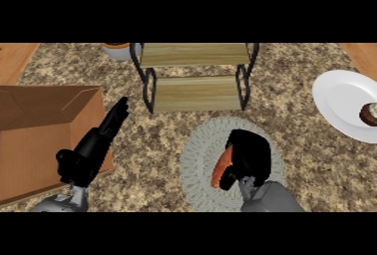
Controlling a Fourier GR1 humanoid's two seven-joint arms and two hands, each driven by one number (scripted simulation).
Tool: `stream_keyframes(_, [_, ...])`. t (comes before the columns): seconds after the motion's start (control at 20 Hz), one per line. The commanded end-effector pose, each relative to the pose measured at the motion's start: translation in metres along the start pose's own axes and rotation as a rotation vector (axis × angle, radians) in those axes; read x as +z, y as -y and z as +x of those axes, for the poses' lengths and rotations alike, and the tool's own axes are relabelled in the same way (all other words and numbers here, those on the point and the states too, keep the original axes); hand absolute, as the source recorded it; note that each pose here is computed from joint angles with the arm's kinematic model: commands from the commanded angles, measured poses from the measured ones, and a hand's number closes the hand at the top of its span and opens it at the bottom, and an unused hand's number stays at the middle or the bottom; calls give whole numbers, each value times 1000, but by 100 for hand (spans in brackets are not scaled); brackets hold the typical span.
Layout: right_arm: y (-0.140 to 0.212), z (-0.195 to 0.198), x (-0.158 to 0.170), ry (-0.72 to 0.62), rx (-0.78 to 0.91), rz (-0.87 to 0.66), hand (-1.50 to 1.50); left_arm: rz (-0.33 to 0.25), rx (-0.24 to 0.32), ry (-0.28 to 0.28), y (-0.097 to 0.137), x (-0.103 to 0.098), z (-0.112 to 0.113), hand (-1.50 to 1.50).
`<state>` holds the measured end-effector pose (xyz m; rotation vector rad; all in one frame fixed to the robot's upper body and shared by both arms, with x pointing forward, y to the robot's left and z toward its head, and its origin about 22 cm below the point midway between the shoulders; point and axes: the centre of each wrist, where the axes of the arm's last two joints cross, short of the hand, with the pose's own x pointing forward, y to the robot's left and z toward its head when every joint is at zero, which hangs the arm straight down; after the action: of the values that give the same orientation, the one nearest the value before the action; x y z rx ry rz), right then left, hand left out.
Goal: Pick the sweet potato from the placemat and place it in the tiered shelf
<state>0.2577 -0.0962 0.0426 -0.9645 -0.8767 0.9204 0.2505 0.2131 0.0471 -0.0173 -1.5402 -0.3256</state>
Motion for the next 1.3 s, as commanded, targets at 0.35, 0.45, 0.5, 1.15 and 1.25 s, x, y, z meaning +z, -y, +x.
stream_keyframes(0.35, [96,-2,53,54,-115,-376,150,87,-34,-274,-18,34,-67,0])
stream_keyframes(0.45, [113,2,73,100,-252,-443,150,98,-27,-269,-21,28,-62,0])
stream_keyframes(0.5, [124,-1,75,115,-292,-477,150,96,-23,-271,-21,31,-63,0])
stream_keyframes(1.15, [214,10,51,47,-342,-654,150,75,-30,-231,-15,29,-61,0])
stream_keyframes(1.25, [215,22,34,7,-338,-660,150,46,-49,-220,-20,22,-54,0])
